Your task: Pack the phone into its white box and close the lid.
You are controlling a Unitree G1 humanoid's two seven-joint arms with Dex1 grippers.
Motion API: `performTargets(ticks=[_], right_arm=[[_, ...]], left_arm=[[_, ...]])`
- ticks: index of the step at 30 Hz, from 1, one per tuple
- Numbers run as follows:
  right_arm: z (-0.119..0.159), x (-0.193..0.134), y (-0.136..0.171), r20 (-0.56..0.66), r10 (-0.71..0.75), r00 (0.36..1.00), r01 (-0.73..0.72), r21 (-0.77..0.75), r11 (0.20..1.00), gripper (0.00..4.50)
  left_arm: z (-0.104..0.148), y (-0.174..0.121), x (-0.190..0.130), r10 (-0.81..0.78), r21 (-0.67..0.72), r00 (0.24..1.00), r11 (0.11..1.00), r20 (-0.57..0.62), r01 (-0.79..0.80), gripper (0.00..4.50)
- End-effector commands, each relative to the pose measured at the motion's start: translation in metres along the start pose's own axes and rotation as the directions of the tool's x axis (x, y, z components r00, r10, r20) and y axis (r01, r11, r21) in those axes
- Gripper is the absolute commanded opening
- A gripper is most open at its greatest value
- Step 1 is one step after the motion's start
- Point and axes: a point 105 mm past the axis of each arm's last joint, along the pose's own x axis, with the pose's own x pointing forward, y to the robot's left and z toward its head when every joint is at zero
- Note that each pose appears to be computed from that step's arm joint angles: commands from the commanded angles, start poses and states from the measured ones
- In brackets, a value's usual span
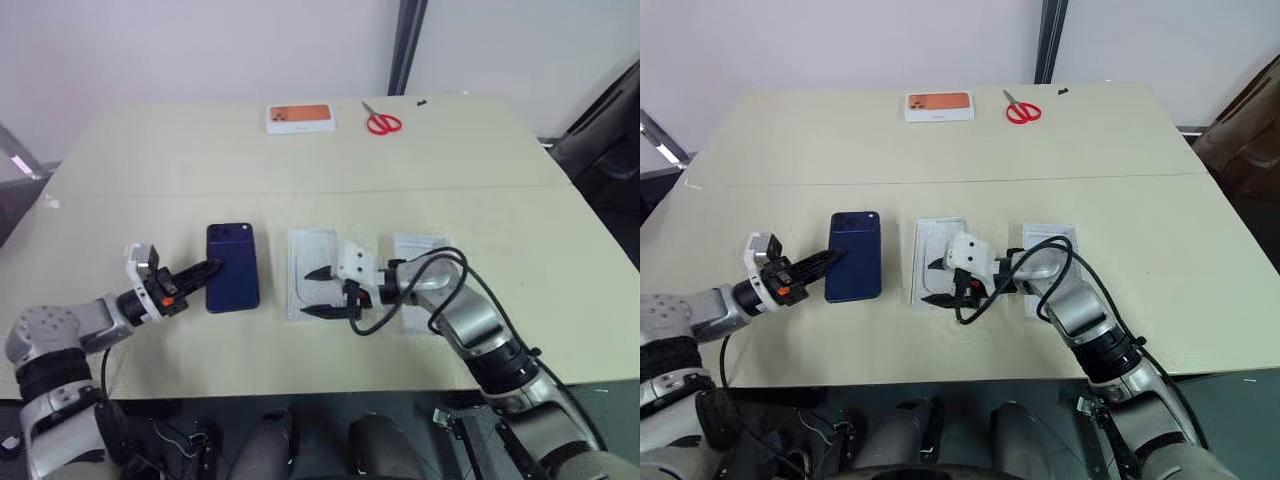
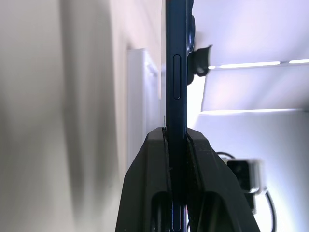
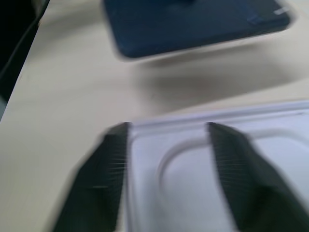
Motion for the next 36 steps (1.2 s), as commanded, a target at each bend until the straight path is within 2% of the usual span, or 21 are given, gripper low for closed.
performTargets(ticks=[1,9,10,12,18,21,23,24,25,36], right_arm=[[0.004,-0.004,0.010,-0.005,0.047,0.999,-0.047,-0.112,0.993,3.76],[-0.009,-0.001,0.013,-0.026,0.043,0.999,-0.046,-0.150,0.988,3.76],[-0.012,0.000,0.013,-0.035,0.038,0.999,-0.043,-0.153,0.987,3.25],[-0.019,0.002,0.014,-0.060,0.031,0.998,-0.041,-0.170,0.985,2.54],[-0.022,0.005,0.014,-0.063,0.036,0.997,-0.046,-0.158,0.986,2.54],[-0.022,0.006,0.015,-0.054,0.039,0.998,-0.046,-0.148,0.988,1.69],[-0.020,0.006,0.014,-0.044,0.031,0.999,-0.037,-0.148,0.988,0.61],[-0.019,0.007,0.012,-0.037,0.025,0.999,-0.030,-0.146,0.989,0.22],[-0.018,0.007,0.012,-0.035,0.021,0.999,-0.026,-0.149,0.988,0.04],[-0.018,0.013,0.013,-0.041,0.011,0.999,-0.017,-0.154,0.988,0.04]], left_arm=[[0.005,-0.030,0.008,-0.104,0.095,0.994,0.990,0.009,0.103,0.00],[0.004,-0.031,0.015,-0.088,0.122,0.996,0.989,0.016,0.086,0.00],[0.005,-0.032,0.015,-0.087,0.123,0.996,0.989,0.017,0.084,0.00],[0.006,-0.033,0.017,-0.087,0.126,0.996,0.989,0.017,0.084,0.00],[0.004,-0.032,0.022,-0.081,0.129,0.997,0.988,0.008,0.079,0.00],[0.003,-0.031,0.022,-0.077,0.125,0.997,0.989,0.008,0.076,0.00],[0.003,-0.032,0.022,-0.079,0.125,0.997,0.989,0.008,0.078,0.00],[0.003,-0.032,0.022,-0.082,0.124,0.997,0.989,0.008,0.081,0.00],[0.003,-0.032,0.023,-0.084,0.124,0.996,0.989,0.007,0.083,0.00],[0.002,-0.034,0.026,-0.083,0.130,0.997,0.988,-0.003,0.083,0.00]])
